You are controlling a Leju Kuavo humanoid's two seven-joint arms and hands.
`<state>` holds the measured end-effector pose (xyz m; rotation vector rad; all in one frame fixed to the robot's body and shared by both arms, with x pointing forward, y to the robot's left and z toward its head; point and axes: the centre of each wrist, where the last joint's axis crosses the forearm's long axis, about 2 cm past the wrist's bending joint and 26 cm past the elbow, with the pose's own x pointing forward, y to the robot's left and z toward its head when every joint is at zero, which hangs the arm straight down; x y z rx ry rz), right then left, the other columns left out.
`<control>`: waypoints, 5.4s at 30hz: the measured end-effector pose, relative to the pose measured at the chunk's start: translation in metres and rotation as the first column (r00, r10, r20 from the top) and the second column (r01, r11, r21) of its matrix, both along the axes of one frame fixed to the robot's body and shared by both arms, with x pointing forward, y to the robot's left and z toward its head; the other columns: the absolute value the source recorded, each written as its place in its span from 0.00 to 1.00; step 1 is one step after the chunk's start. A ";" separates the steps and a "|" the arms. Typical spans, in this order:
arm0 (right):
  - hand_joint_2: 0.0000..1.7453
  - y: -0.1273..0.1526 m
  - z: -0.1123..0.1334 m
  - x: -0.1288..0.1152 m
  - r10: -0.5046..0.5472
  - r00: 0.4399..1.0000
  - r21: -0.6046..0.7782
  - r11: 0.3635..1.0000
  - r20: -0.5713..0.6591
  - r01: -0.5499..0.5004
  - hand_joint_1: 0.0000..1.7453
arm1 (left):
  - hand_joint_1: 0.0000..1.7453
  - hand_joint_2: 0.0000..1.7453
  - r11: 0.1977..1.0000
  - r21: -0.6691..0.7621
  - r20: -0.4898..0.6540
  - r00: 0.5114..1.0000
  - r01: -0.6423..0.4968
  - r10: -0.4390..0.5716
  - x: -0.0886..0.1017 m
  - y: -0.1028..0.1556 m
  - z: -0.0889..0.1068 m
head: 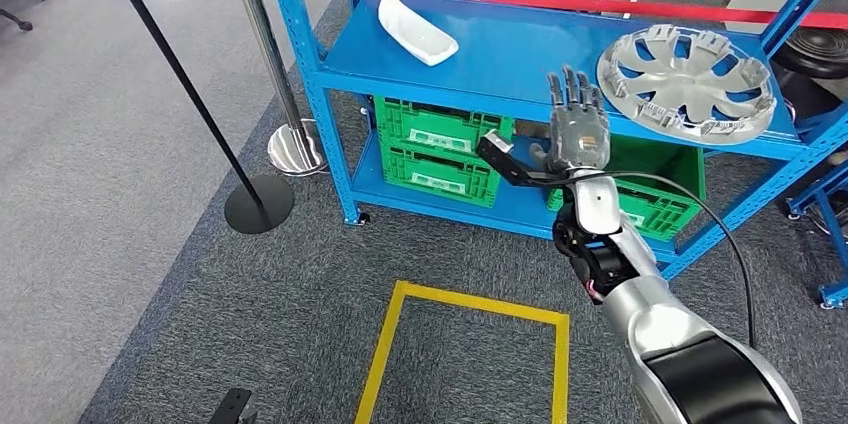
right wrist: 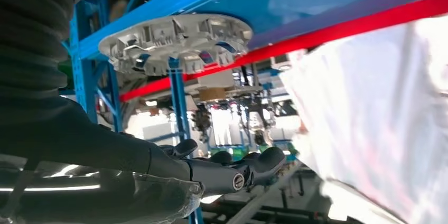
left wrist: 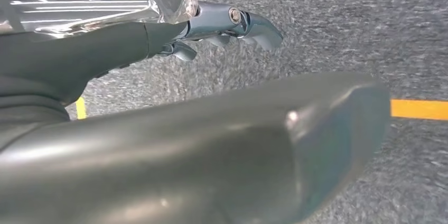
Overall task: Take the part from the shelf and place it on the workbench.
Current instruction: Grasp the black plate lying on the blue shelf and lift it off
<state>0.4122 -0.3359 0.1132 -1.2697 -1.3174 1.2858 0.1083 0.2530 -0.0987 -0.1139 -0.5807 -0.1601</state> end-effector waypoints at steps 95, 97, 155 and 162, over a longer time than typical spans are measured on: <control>0.00 -0.140 -0.072 -0.109 -0.268 0.953 0.081 0.956 -0.141 0.281 0.00 | 0.00 0.00 0.991 0.069 -0.026 0.994 0.112 -0.110 0.002 -0.003 0.001; 0.00 -0.139 -0.072 -0.108 -0.266 0.954 0.082 0.957 -0.138 0.279 0.00 | 0.00 0.00 0.991 0.069 -0.027 0.994 0.112 -0.110 0.002 -0.003 0.001; 1.00 -0.053 -0.096 -0.107 -0.007 0.989 0.081 0.997 -0.149 0.019 0.00 | 0.00 0.00 0.986 0.085 -0.027 0.989 0.146 -0.144 0.004 -0.002 0.001; 1.00 -0.047 -0.092 -0.100 0.008 0.993 0.081 0.997 -0.122 0.002 0.00 | 0.00 0.00 0.986 0.084 -0.033 0.989 0.147 -0.145 0.001 -0.002 0.000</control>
